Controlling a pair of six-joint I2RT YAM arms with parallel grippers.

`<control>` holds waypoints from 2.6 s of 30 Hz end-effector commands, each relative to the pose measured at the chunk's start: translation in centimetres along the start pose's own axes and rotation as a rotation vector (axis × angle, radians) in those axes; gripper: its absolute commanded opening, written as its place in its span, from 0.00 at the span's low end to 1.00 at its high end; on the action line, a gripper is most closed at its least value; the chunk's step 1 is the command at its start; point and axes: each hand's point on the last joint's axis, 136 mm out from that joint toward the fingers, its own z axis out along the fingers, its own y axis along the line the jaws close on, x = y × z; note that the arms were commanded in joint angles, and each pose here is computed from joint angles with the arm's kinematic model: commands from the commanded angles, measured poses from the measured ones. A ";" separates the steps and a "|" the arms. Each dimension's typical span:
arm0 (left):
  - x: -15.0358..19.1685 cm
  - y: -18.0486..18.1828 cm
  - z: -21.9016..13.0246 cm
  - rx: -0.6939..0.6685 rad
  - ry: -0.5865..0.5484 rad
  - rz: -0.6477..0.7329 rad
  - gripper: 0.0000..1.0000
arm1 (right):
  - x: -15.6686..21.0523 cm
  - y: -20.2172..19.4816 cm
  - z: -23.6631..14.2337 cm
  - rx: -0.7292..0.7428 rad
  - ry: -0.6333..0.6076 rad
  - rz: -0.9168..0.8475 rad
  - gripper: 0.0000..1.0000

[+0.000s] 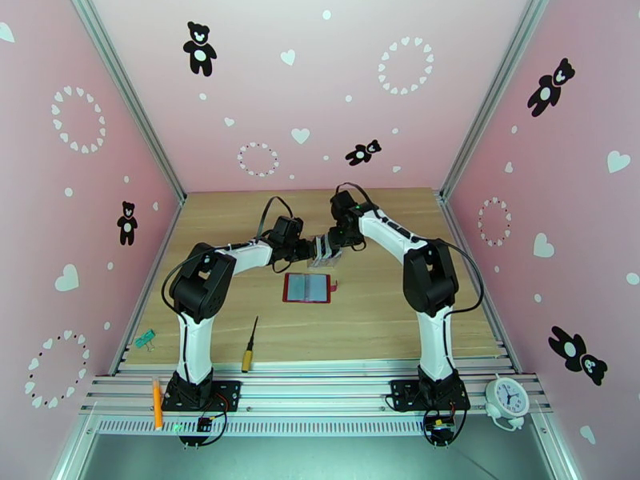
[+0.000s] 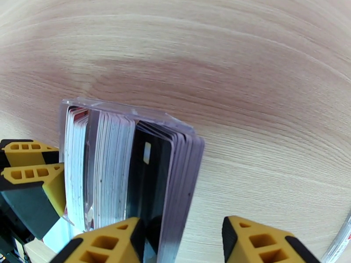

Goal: Put the credit cards into the card holder

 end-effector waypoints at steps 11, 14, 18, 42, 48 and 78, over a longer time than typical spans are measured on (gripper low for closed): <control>2.6 2.1 1.6 -0.049 0.089 -0.033 0.30 | -0.9 -0.1 -2.3 0.008 -0.024 -0.013 0.36; 2.6 2.0 1.6 -0.046 0.089 -0.033 0.30 | -1.0 0.0 -2.5 0.020 -0.025 -0.028 0.31; 2.6 2.0 1.6 -0.047 0.090 -0.033 0.30 | -0.9 0.3 -2.5 0.024 -0.021 -0.038 0.25; 2.0 0.8 0.7 0.000 0.060 -0.018 0.31 | -1.1 5.7 -6.2 -0.321 -0.094 0.086 0.01; 1.4 0.0 -0.2 0.027 0.022 0.004 0.34 | -0.9 5.4 -8.5 -0.333 -0.154 0.112 0.02; 0.3 -2.6 -7.4 0.001 -0.111 0.121 0.40 | 6.5 7.0 -11.1 -0.731 -0.347 0.399 0.00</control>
